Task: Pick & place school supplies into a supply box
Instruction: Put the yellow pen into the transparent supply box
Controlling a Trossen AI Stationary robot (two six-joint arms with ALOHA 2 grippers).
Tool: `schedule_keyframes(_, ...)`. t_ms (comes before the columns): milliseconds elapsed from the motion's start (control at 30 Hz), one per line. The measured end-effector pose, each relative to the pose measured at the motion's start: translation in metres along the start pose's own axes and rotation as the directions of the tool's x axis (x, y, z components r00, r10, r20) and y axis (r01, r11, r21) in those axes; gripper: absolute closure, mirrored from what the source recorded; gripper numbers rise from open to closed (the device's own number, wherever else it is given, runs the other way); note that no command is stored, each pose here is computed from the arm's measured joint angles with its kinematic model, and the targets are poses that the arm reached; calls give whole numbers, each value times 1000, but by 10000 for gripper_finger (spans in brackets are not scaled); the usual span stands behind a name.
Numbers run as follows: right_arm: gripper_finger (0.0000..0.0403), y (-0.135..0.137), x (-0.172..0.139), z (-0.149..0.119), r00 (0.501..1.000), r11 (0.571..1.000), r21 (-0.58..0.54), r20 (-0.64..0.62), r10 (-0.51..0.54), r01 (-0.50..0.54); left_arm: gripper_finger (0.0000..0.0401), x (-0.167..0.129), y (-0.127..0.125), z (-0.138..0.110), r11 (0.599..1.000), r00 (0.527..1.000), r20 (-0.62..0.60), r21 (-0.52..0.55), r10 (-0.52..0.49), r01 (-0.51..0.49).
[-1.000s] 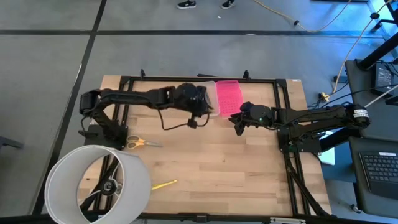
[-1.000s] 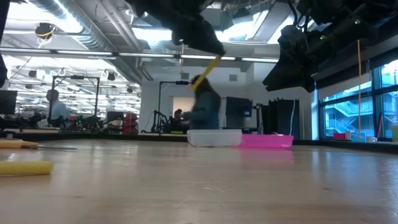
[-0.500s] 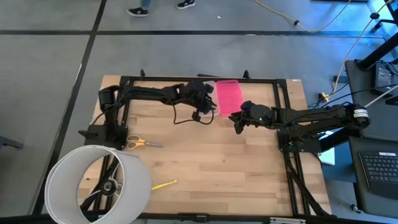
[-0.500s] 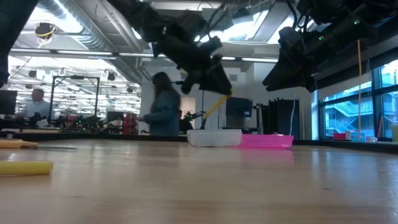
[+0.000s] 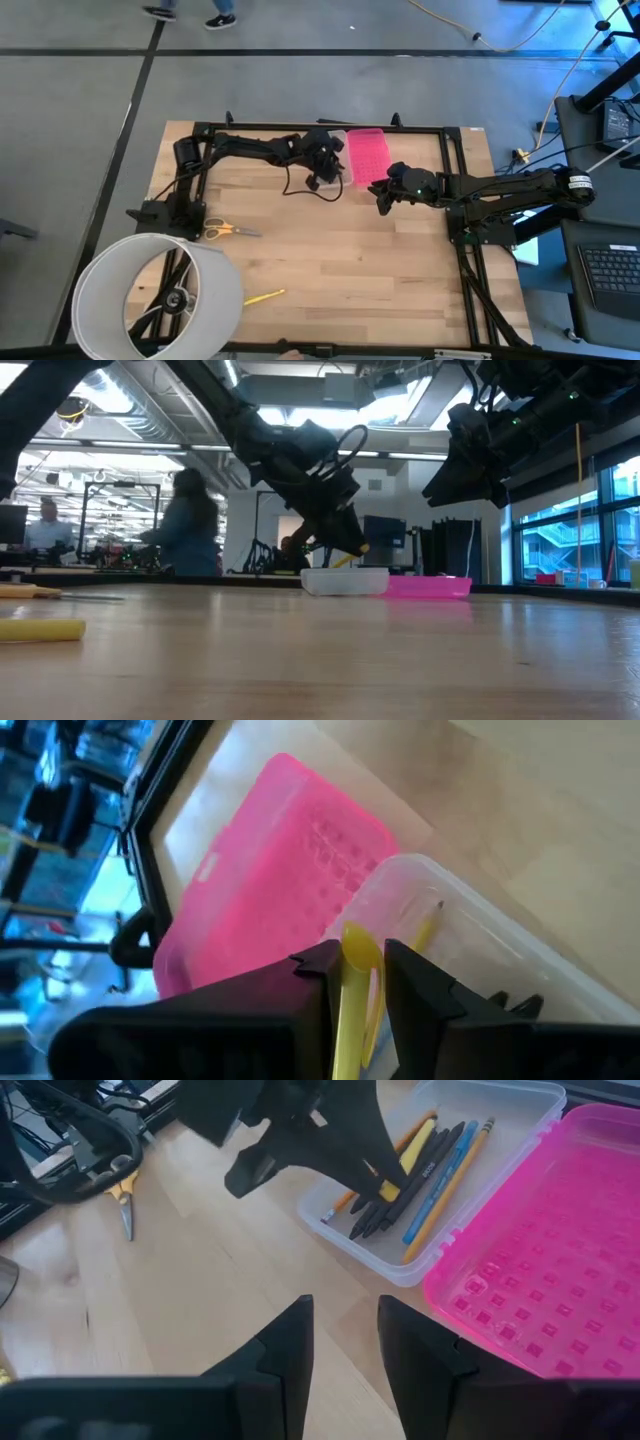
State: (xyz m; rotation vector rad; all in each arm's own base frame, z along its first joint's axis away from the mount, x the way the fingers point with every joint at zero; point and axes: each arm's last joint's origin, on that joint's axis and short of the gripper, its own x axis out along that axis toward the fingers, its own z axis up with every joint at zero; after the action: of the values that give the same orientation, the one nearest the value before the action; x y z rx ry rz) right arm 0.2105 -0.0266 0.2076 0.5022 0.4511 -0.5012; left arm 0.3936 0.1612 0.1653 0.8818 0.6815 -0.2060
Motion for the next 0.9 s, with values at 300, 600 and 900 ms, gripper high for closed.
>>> schedule_keyframes(300, 284, 0, 0, 0, 1000, 1000, 0, 0, 0, 0, 340, 1, -2, 3, 985, 1000, 2, 171, -8, 8)
schedule_keyframes(600, 284, 0, 0, 0, 1000, 1000, 0, 0, 0, 0, 316, 3, -8, 0, 994, 998, -21, 91, -54, 55)
schedule_keyframes(900, 284, 0, 0, 0, 1000, 1000, 0, 0, 0, 0, 294, 2, -6, 1, 999, 999, -38, 28, -37, 38)
